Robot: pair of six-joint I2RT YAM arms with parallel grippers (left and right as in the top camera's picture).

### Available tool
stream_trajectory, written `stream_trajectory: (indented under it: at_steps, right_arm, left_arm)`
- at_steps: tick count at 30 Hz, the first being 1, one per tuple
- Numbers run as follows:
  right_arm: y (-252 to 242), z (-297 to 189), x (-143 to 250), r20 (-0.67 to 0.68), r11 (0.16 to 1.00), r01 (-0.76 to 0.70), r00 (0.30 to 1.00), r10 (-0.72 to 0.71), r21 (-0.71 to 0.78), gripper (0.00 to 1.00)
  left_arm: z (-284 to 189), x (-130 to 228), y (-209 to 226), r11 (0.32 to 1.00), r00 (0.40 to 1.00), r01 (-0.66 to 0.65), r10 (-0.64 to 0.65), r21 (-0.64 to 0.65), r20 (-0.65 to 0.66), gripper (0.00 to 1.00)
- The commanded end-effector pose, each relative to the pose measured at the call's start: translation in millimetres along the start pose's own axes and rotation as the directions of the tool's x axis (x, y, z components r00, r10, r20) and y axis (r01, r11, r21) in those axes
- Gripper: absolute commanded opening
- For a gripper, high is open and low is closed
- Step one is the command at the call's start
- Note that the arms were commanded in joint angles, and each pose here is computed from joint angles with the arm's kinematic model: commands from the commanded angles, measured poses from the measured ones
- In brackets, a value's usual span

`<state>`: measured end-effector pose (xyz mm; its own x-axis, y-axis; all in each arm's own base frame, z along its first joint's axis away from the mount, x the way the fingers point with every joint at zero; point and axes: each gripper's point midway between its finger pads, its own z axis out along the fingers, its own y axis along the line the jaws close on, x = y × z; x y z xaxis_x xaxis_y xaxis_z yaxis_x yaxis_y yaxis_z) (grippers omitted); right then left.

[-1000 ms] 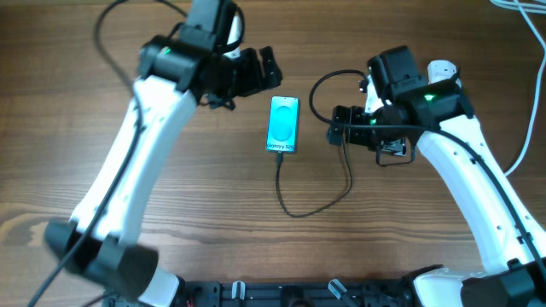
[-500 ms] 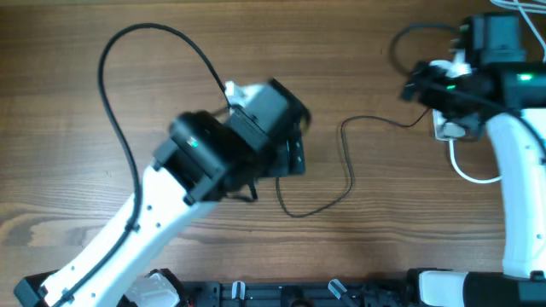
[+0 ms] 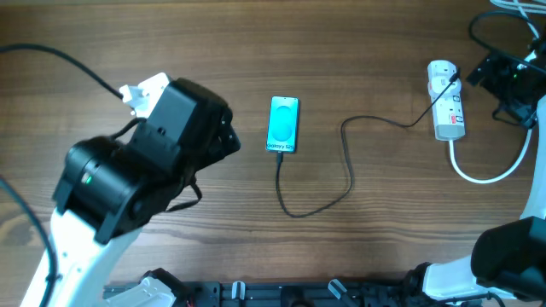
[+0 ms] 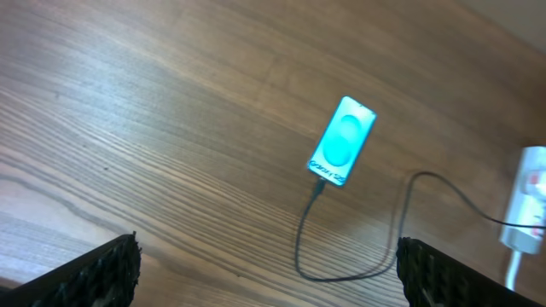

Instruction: Plug charger to phone and switch on socket

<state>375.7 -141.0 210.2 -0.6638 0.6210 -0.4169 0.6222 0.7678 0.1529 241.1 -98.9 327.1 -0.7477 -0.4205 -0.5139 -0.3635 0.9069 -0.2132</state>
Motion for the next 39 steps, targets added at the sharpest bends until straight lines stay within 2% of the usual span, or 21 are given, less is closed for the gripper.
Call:
stream_trajectory:
  at_steps: [1, 9, 15, 19, 26, 34, 39]
  right_arm:
    - [-14, 19, -15, 0.035, 0.994, 0.011, 0.999, -0.015, 0.106, 1.0]
    - [-37, 100, -15, -0.073, 0.982, 0.054, 0.996, -0.041, 0.182, 1.0]
    - [-47, 141, -23, -0.077, 0.976, 0.114, 0.992, -0.101, 0.184, 1.0]
    - [-51, 165, -14, -0.121, 0.972, 0.136, 0.986, -0.115, 0.19, 1.0]
    - [-53, 180, -12, -0.145, 0.967, 0.201, 0.973, -0.178, 0.159, 1.0]
    - [-49, 195, -2, -0.18, 0.986, 0.159, 0.97, -0.164, -0.045, 1.0]
    - [-41, 197, 2, -0.189, 0.985, 0.156, 0.967, -0.168, -0.079, 1.0]
  left_arm:
    - [17, -3, 2, 0.997, 1.0, 0.011, -0.012, -0.074, -0.01, 1.0]
    - [24, -1, -2, 0.996, 1.0, 0.001, -0.004, -0.093, -0.024, 1.0]
    - [24, -1, -2, 0.996, 1.0, 0.001, -0.003, -0.093, -0.025, 1.0]
    - [24, -1, -2, 0.996, 1.0, 0.001, -0.004, -0.093, -0.024, 1.0]
    - [24, -1, -2, 0.996, 1.0, 0.001, -0.004, -0.093, -0.024, 1.0]
    - [24, -1, -2, 0.996, 1.0, 0.001, -0.004, -0.093, -0.024, 1.0]
    - [24, -1, -2, 0.996, 1.0, 0.001, -0.004, -0.093, -0.024, 1.0]
